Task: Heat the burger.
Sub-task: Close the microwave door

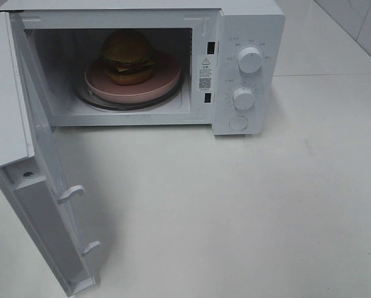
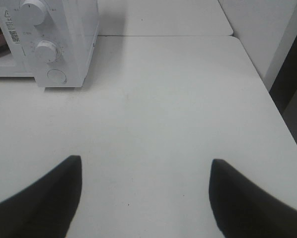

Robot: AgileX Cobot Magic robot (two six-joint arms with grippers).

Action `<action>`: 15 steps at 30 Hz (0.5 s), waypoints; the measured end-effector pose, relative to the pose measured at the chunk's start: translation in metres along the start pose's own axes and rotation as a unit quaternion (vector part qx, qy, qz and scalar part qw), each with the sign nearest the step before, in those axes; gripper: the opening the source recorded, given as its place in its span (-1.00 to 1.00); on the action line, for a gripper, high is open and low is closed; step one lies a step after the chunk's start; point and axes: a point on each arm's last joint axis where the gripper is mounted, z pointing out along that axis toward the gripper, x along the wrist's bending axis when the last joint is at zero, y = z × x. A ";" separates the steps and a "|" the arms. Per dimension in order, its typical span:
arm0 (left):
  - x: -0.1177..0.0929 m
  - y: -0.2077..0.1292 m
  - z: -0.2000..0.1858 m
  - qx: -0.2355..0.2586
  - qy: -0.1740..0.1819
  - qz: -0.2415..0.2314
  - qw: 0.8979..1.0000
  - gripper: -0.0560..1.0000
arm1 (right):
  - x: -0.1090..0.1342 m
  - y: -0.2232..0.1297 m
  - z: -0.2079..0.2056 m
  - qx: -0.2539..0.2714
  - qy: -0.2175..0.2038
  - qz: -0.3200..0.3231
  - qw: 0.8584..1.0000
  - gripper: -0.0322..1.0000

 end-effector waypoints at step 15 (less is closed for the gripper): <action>0.000 0.000 0.000 0.000 0.000 0.000 1.000 0.95 | 0.000 0.000 0.000 0.002 0.000 0.000 1.000 0.38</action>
